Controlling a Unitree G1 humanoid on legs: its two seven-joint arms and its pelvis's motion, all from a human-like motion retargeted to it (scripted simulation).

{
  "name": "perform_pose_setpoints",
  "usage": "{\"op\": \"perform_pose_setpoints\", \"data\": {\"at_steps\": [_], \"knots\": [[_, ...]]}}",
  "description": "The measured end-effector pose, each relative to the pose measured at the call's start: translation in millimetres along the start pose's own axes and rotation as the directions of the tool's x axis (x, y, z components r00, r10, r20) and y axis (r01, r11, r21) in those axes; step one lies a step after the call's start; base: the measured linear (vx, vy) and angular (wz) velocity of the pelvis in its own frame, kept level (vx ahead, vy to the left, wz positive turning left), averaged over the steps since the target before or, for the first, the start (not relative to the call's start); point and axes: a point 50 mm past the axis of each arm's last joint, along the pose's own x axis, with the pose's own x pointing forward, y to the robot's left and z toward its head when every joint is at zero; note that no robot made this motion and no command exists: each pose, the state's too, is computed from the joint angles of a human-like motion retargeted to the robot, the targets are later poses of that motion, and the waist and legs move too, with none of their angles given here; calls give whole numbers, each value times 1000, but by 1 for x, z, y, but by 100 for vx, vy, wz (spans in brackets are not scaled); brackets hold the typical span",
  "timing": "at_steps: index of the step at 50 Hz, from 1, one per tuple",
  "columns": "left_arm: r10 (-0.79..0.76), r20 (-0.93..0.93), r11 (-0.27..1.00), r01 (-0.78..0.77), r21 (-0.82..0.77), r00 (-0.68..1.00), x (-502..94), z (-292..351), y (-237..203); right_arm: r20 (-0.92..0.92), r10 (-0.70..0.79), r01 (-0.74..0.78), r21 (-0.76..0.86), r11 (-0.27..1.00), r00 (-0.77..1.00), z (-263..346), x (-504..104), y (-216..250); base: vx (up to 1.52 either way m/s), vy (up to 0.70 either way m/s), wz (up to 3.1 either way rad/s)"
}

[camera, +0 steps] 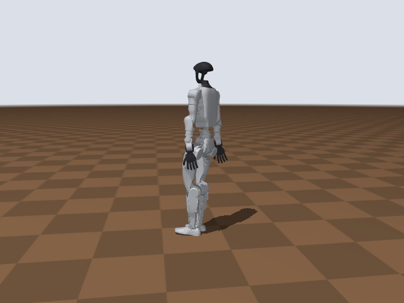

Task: Upper body actions

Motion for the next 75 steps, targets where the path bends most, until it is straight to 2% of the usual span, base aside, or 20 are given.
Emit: {"op": "perform_pose_setpoints", "data": {"at_steps": [5,16,25,38,45,55,60,65,75], "knots": [[18,-99,1000,-17,16,995,1,-21,4,-24,70,-69,9,998,997,1,0,9,16,-7,79],[28,-186,999,-34,-28,982,5,-62,9,104,45,-40,-49,998,994,35,-5,-3,15,-4,37],[12,-141,999,-17,-34,990,5,-50,2,187,43,-28,-83,996,981,56,-10,-10,5,-2,17],[21,-69,1000,-21,4,997,5,-31,0,27,72,-71,-47,996,997,15,-2,4,1,1,-8],[31,-90,999,-30,13,995,5,-38,4,7,65,-64,-17,998,998,5,-1,3,2,-1,-46],[17,-157,1000,-15,11,988,4,-54,16,189,10,4,-74,997,982,52,-9,-19,-12,-5,-152],[63,-163,998,-57,40,985,3,-54,30,223,14,7,-93,996,975,56,-10,-16,-9,-16,-198],[85,-129,996,-87,-8,988,3,-43,39,146,4,9,-92,996,989,35,-5,-12,1,-16,-191],[106,-38,988,-110,-104,994,1,-13,33,-109,66,-55,97,994,992,-32,1,8,16,-13,-111]]}}
